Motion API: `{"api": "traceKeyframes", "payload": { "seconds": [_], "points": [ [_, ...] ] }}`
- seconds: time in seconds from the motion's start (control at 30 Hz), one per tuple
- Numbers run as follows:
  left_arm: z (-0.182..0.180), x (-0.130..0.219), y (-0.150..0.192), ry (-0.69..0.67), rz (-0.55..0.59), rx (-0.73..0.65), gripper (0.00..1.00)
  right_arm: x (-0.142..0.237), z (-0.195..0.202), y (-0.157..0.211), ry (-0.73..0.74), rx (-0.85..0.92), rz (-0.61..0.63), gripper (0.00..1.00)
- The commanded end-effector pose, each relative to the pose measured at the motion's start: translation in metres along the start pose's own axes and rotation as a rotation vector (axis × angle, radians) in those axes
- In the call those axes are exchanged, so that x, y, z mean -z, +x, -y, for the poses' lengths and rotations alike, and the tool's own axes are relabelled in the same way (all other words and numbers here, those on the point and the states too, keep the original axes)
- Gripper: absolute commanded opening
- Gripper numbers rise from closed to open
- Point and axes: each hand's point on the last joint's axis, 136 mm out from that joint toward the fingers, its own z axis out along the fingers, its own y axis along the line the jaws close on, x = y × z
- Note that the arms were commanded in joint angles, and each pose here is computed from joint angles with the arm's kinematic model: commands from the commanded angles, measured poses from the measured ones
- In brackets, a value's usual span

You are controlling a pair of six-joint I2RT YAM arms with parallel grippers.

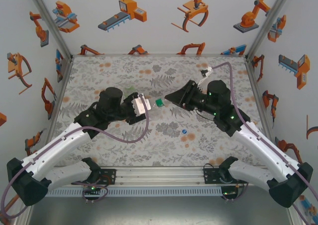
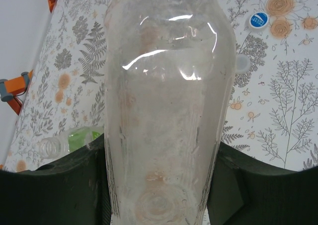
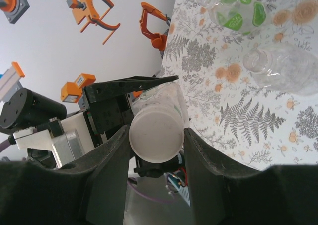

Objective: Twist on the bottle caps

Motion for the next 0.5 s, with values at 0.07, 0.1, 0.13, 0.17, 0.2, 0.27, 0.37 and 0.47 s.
{"api": "traceKeyframes", "payload": {
  "seconds": [0.07,0.1,0.13,0.17,0.2,0.27,0.37,0.47],
  "points": [
    [-0.0033,0.0044,-0.0244,0.011,0.076,-0.003,0.00,0.0038,-0.0244,-0.0023,-0.073,-0.068,-0.012,0.00],
    [-0.0034,0.0047,-0.0247,0.011,0.077,-0.004,0.00,0.0036,-0.0258,-0.0021,-0.078,-0.064,-0.015,0.00],
    [-0.0033,0.0049,-0.0246,0.010,0.077,-0.003,0.00,0.0033,-0.0269,-0.0018,-0.083,-0.059,-0.018,0.00],
    [-0.0035,0.0053,-0.0245,0.008,0.076,-0.005,0.00,0.0028,-0.0275,-0.0015,-0.085,-0.055,-0.022,0.00],
    [-0.0036,0.0051,-0.0240,0.007,0.075,-0.005,0.00,0.0027,-0.0282,-0.0016,-0.084,-0.051,-0.024,0.00],
    [-0.0042,0.0053,-0.0243,0.004,0.075,-0.006,0.00,0.0026,-0.0288,-0.0019,-0.081,-0.041,-0.026,0.00],
    [-0.0040,0.0052,-0.0239,0.005,0.074,-0.006,0.00,0.0045,-0.0299,-0.0027,-0.074,-0.023,-0.024,0.00],
    [-0.0036,0.0050,-0.0239,0.006,0.074,-0.008,0.00,0.0069,-0.0316,-0.0039,-0.072,0.004,-0.019,0.09]
  ]
}}
